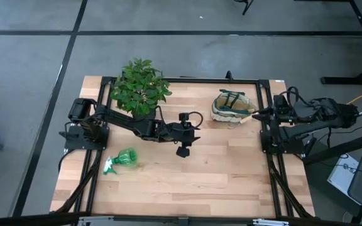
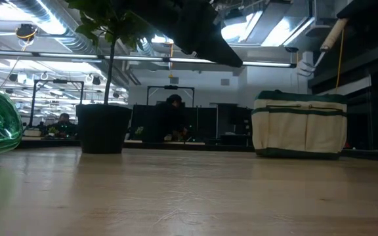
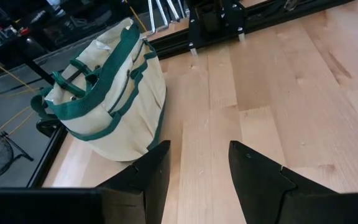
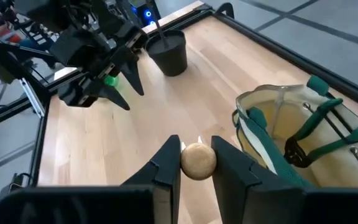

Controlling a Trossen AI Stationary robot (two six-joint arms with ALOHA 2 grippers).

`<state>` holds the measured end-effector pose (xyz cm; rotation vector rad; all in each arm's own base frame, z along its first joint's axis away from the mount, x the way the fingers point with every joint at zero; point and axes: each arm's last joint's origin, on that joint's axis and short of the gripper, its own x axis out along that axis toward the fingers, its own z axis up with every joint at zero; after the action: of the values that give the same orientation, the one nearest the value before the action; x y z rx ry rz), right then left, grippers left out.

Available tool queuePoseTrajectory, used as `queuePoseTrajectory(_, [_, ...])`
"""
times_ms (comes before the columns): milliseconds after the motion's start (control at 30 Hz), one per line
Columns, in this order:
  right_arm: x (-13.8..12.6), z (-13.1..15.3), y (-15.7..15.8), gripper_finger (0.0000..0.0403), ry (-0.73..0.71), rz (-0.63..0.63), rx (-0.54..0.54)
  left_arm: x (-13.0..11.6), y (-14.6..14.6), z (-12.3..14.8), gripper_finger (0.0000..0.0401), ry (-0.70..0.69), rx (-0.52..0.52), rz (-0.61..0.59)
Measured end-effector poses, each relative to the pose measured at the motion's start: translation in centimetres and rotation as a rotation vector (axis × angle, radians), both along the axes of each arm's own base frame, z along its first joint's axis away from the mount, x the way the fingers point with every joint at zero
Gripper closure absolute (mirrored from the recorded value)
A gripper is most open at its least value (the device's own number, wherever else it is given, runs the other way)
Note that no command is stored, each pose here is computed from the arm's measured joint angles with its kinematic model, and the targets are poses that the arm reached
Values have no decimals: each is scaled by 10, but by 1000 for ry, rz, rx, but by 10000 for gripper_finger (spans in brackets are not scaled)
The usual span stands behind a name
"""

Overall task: Pick & Place Garden tools in Gardening bag
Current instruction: Put the brown hand rake into the white gardening bag

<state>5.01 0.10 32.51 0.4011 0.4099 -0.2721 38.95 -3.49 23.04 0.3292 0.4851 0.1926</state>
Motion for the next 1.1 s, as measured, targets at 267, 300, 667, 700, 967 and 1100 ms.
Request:
queuePoseTrajectory(267, [-1, 1, -4, 337, -11, -108, -73, 0, 0, 0, 244, 0, 0, 0])
queuePoseTrajectory(300, [-1, 1, -4, 337, -13, -122, -80, 0, 0, 0, 244, 0, 0, 0])
queuePoseTrajectory(667, [-2, 3, -9, 337, -42, -318, -154, 0, 0, 0, 245, -1, 0, 1])
queuePoseTrajectory(700, [-2, 2, -10, 337, -42, -329, -155, 0, 0, 0, 245, -1, 0, 1])
queuePoseTrajectory(967, [2, -10, -10, 337, 3, -409, -151, 0, 0, 1, 246, -9, -1, 1])
queuePoseTrajectory(1100, [5, -19, -10, 337, 13, -451, -162, 0, 0, 1, 246, -9, -1, 1])
